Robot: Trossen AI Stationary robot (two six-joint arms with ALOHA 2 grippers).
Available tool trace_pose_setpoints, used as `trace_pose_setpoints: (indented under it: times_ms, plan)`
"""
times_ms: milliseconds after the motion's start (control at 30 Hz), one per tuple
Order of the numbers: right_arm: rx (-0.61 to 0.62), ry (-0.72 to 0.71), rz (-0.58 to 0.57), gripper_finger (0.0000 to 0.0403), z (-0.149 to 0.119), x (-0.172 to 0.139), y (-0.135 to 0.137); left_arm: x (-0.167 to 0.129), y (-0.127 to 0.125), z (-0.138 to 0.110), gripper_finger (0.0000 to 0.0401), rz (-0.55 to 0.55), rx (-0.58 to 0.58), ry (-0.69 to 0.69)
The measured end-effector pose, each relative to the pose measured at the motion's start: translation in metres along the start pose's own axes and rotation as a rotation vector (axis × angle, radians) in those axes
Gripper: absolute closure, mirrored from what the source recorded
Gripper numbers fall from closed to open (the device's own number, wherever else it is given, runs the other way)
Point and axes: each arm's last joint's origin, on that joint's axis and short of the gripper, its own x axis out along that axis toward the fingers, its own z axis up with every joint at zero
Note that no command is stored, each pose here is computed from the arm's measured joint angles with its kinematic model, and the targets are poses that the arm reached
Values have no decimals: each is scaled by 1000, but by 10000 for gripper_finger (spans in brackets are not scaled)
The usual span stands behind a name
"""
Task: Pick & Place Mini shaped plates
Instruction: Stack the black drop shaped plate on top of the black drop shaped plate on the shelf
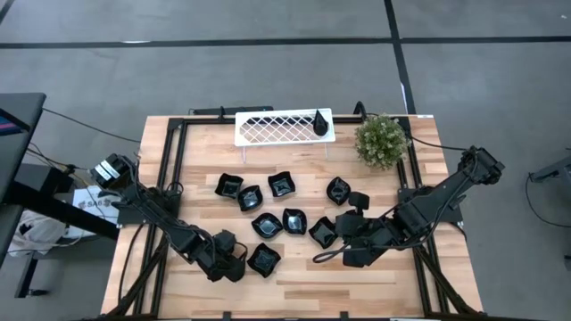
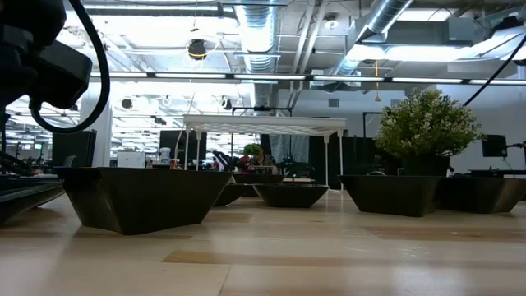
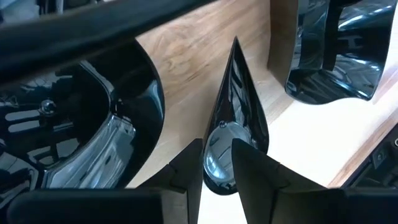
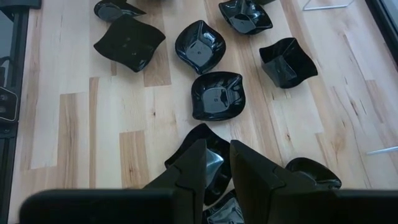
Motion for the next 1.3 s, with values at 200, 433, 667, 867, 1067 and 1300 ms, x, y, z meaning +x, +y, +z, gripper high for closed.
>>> trace_pose_setpoints:
  times_ms: [200, 433, 667, 867, 1067, 1300]
  plan:
    - [0, 0, 0, 336, 0, 0, 0, 1, 3, 0, 315, 5, 0, -12]
    - [-1, 0, 0, 336, 0, 0, 0, 2, 4, 2, 315, 6, -8, -13]
    - [-1, 0, -1, 336, 0, 0, 0, 2, 3, 4, 315, 0, -13, -21]
    - [0, -1, -1, 336, 0, 0, 0, 2, 3, 4, 318, -4, -13, -23]
    - [0, -2, -1, 336, 0, 0, 0, 2, 2, 4, 351, -9, -13, -27]
    - [0, -2, -1, 336, 0, 0, 0, 2, 2, 4, 394, -9, -13, -30]
